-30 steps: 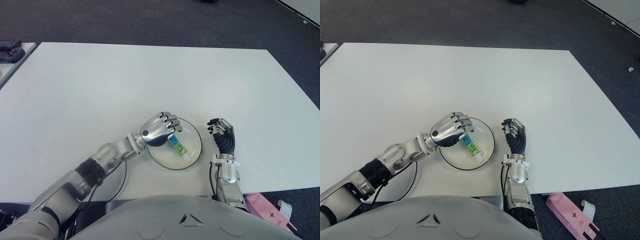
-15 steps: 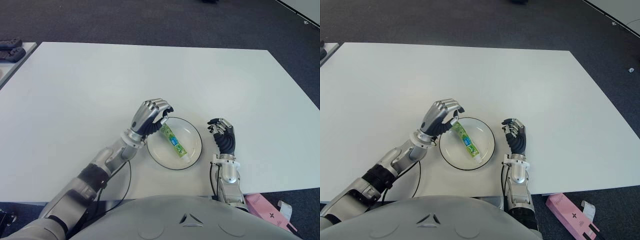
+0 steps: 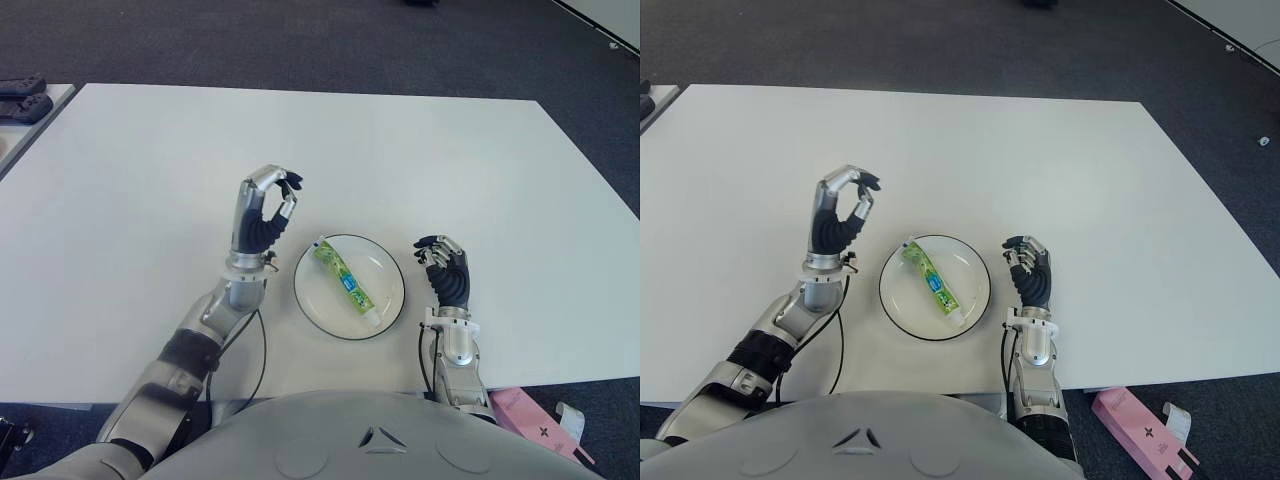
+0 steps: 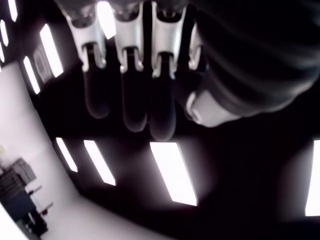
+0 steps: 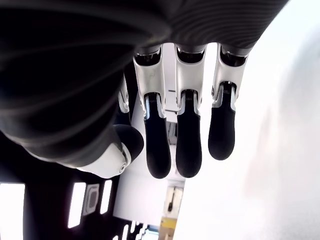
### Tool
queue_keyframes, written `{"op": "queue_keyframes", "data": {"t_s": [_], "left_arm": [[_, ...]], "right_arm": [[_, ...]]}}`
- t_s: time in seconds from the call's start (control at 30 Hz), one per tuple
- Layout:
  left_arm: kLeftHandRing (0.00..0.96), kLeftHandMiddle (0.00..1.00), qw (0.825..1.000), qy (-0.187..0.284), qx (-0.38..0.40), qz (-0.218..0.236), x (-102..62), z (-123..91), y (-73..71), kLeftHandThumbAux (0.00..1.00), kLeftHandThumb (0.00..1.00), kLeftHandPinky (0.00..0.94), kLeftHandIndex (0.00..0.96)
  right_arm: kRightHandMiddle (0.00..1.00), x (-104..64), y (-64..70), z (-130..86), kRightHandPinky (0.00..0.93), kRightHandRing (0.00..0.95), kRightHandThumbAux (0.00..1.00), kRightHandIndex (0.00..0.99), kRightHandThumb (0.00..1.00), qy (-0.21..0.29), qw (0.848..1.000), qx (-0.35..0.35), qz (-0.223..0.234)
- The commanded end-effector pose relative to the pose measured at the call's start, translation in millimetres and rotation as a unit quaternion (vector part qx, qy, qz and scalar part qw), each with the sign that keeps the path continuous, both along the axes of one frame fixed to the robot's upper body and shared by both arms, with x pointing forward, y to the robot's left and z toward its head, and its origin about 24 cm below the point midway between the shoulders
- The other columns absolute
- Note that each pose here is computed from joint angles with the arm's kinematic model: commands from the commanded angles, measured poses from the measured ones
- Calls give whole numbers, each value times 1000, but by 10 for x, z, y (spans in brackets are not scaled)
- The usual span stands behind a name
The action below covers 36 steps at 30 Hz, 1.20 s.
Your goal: Put the toothpaste on the table into the plate.
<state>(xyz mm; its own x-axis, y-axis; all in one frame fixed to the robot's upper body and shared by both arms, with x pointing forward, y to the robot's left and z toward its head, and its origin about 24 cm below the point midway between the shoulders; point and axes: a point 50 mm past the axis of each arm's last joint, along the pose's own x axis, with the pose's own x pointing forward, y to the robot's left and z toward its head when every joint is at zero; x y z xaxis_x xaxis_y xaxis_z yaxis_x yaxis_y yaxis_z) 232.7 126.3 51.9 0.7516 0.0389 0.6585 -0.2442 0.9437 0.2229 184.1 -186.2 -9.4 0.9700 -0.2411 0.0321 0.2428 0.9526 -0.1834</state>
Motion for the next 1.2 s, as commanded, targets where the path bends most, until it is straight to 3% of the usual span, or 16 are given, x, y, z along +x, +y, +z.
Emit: {"op": "queue_keyframes", "data": {"t_s": [0.03, 0.27, 0.7, 0.93, 1.07, 1.2], "left_arm": [[678, 682, 998, 17, -57, 37, -42, -41, 34, 724, 693, 650, 431], [668, 673, 988, 39, -112, 104, -79, -67, 116, 723, 692, 639, 432], [656, 666, 958, 155, -179, 161, -149, -373, 347, 720, 689, 622, 434], [625, 638, 946, 212, -203, 136, -138, -490, 389, 721, 690, 601, 434], [611, 618, 929, 273, -239, 73, -160, -704, 529, 720, 692, 600, 435], [600, 607, 919, 295, -260, 35, -165, -760, 579, 719, 697, 595, 436]], "right_arm": [[499, 9, -14, -22, 523, 513, 729, 430, 705, 9, 1000, 1, 1], [499, 18, -17, -24, 527, 516, 729, 431, 705, 10, 1000, 1, -1], [501, 35, -14, -27, 546, 528, 729, 431, 706, 4, 1000, 1, -6], [515, 49, -5, -21, 566, 543, 729, 432, 706, -6, 1000, 1, 6], [513, 58, 2, -9, 552, 538, 729, 432, 707, -10, 1000, 3, 11], [507, 66, 4, -2, 553, 535, 730, 432, 706, -14, 1000, 4, 15]]}}
